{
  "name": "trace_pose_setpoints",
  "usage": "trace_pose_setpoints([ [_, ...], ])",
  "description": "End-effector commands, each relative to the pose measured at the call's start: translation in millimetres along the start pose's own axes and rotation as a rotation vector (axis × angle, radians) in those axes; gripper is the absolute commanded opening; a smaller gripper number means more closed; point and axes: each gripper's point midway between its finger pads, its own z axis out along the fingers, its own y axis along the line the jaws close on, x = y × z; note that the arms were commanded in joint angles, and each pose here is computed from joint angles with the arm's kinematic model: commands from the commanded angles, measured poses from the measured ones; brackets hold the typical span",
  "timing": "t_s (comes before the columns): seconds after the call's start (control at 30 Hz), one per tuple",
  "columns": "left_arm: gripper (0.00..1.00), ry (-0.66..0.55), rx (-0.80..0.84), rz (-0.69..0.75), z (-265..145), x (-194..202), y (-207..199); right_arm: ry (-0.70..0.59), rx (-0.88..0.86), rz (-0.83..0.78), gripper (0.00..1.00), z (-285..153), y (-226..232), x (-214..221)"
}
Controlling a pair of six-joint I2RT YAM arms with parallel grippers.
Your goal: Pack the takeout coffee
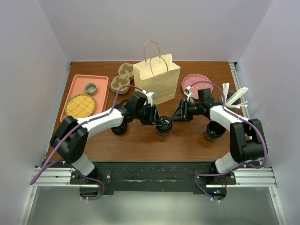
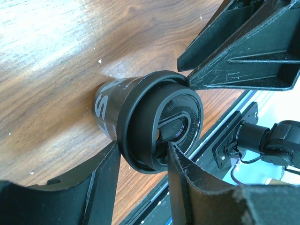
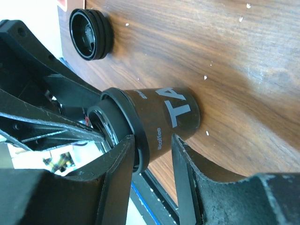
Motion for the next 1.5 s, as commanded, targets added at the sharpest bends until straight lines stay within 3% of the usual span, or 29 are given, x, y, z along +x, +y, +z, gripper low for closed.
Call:
trace_pose_setpoints([
  [0.0, 0.39, 0.268, -0.339, -0.021, 4, 82, 94, -0.059, -0.028, -0.052, 0.41, -7, 23, -18],
  [0.23, 0.39, 0.284, -0.345, -0.014, 5, 86, 97, -0.041, 0.008, -0.011, 0.40, 0, 6, -11],
  [0.7, 0.38, 0.341, -0.371, -0.047, 9, 102, 108, -0.067, 0.127, 0.211, 0.16, 12, -45, 37],
  [1.07, 0.37, 0.403, -0.448, -0.099, 5, 122, 123, -0.091, 0.251, 0.285, 0.15, 22, -82, 73],
  [1.2, 0.36, 0.411, -0.462, -0.128, 4, 127, 126, -0.069, 0.171, 0.221, 0.19, 27, -66, 57],
  [1.3, 0.36, 0.404, -0.470, -0.151, 1, 128, 123, -0.125, 0.171, 0.129, 0.23, 13, -35, 11],
  [1.47, 0.36, 0.380, -0.480, -0.175, -4, 127, 119, -0.193, 0.185, 0.086, 0.30, -13, -2, -16],
])
